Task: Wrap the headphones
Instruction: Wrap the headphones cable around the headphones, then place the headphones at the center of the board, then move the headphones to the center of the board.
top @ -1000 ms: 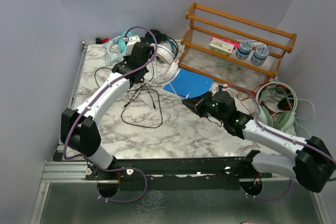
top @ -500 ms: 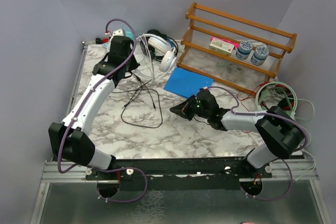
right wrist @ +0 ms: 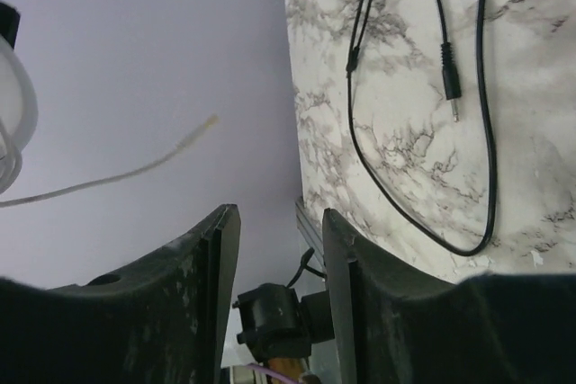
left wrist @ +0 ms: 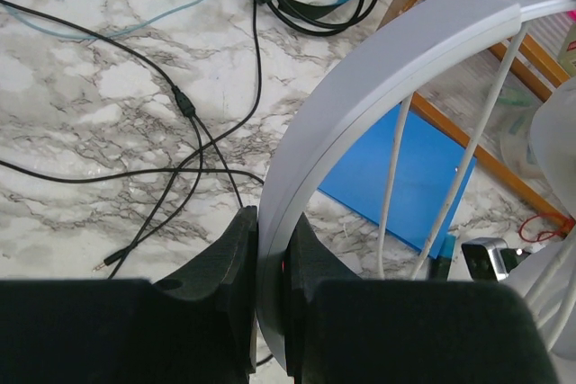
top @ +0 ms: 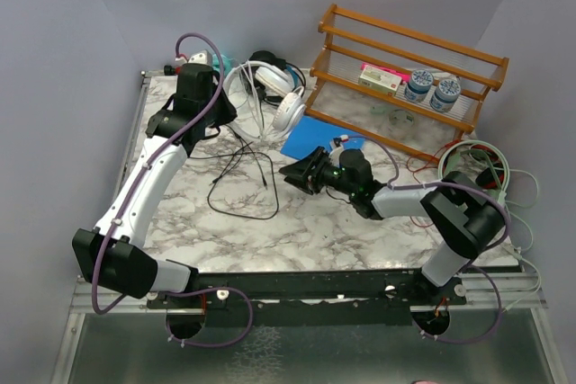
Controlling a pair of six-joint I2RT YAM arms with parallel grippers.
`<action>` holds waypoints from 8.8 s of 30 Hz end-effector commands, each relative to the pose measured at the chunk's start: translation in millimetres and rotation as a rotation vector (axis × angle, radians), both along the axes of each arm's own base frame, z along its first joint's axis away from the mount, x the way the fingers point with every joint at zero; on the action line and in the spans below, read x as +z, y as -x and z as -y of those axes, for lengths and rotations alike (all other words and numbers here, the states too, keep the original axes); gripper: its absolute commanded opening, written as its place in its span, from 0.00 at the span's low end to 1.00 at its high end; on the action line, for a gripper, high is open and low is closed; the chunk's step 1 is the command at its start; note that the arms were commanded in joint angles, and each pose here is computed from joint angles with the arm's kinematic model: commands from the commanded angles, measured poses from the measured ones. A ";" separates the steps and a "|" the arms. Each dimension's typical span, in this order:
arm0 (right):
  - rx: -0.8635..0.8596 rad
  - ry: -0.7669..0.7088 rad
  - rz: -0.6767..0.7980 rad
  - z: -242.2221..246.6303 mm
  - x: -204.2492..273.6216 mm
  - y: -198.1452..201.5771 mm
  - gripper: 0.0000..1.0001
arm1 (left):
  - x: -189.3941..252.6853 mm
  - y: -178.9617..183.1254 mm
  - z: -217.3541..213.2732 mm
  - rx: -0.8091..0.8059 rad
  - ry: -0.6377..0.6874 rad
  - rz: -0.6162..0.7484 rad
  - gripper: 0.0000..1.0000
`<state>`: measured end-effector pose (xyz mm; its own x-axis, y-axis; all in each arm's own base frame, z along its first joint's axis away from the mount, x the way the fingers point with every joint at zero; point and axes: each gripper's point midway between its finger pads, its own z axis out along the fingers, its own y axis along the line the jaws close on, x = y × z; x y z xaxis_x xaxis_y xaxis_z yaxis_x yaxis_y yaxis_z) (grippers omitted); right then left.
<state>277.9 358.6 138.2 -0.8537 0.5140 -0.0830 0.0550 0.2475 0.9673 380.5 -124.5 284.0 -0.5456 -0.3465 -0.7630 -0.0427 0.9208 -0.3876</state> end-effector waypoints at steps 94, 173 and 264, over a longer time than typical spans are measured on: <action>-0.081 -0.262 0.133 -21.4 49.9 -69.2 0.01 | -26.0 42.6 53.8 -0.468 0.037 -0.043 0.00; -0.220 0.845 0.572 182.8 -26.9 10.7 0.97 | -290.1 97.1 107.0 -0.834 -0.660 -0.339 0.00; 0.194 0.922 0.418 -20.4 -93.8 23.3 0.91 | -206.7 -180.8 -92.5 0.791 0.130 -0.322 0.00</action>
<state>237.1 327.3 35.6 -0.7721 -0.1035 -0.6271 -0.3613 0.8832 0.2991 542.6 -37.1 54.9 -0.2292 -0.8144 -0.5332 -0.8137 0.4609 -0.3542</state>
